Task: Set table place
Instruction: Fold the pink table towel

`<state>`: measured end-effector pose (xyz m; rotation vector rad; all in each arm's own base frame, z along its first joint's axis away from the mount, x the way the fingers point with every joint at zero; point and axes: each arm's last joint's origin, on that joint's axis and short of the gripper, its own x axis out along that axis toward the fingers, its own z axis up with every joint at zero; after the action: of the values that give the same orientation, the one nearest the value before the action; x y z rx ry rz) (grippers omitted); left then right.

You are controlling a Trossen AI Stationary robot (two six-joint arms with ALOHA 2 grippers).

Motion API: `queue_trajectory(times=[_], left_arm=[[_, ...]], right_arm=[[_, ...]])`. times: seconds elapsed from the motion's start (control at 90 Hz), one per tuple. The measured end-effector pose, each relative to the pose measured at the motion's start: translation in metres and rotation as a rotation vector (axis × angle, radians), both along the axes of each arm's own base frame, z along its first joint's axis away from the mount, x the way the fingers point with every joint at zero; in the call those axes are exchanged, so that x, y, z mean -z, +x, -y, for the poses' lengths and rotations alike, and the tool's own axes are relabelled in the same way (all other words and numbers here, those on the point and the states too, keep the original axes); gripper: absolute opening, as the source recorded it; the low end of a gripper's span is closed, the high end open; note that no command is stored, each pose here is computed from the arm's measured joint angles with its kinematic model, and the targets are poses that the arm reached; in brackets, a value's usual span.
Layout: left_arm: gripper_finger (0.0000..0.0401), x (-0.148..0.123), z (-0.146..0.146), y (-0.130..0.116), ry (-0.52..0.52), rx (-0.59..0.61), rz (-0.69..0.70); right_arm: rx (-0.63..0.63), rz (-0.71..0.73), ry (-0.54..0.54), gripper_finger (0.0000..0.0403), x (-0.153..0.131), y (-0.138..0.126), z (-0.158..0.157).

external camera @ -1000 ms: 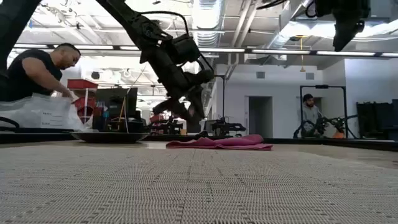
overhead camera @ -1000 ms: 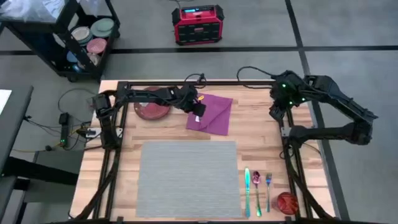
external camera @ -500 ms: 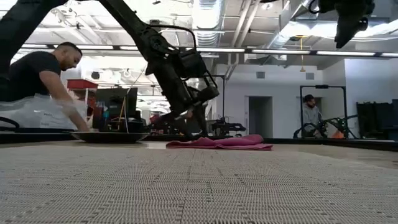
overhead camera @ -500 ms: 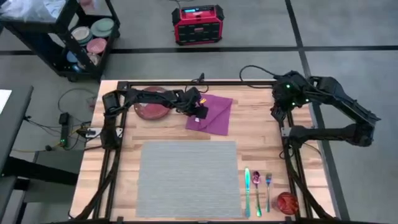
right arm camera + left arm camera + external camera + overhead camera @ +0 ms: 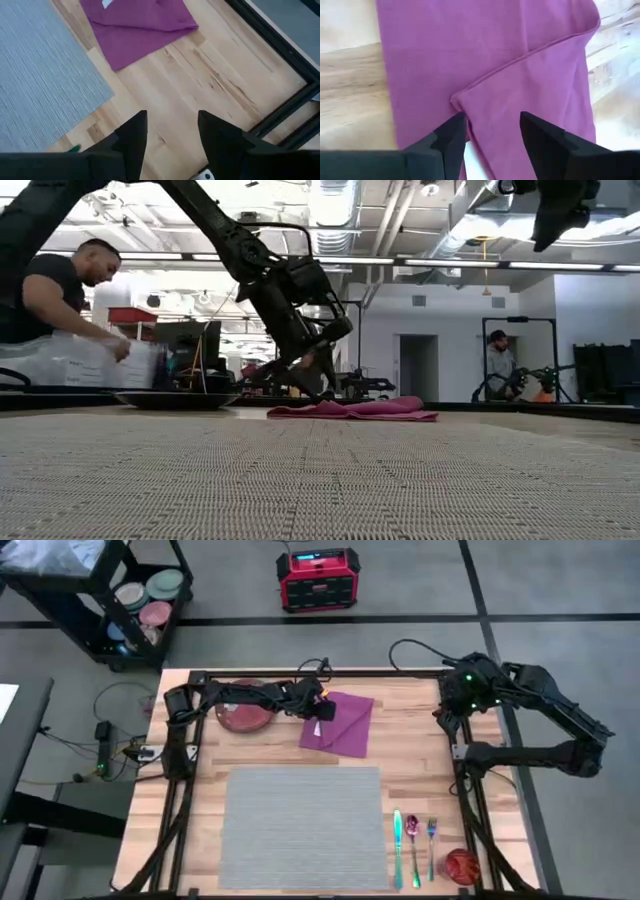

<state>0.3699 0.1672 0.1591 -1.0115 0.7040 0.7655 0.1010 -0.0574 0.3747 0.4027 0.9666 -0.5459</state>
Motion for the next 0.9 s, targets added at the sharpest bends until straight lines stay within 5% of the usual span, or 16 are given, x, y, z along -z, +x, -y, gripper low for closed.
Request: queue_trajectory(times=[0.3, 0.544, 0.9], left_arm=[[0.0169, 0.027, -0.001, 0.017, -0.145, 0.042, 0.034], [0.0163, 0.019, -0.007, 0.020, -0.133, 0.008, 0.026], [0.0069, 0.020, -0.009, 0.021, -0.125, 0.001, 0.021]], right_arm=[[-0.002, -0.001, 0.003, 0.0163, 0.000, 0.000, 0.000], [-0.003, -0.002, 0.003, 0.0162, 0.000, 0.000, 0.000], [0.000, -0.002, 0.004, 0.0108, 0.000, 0.000, 0.000]])
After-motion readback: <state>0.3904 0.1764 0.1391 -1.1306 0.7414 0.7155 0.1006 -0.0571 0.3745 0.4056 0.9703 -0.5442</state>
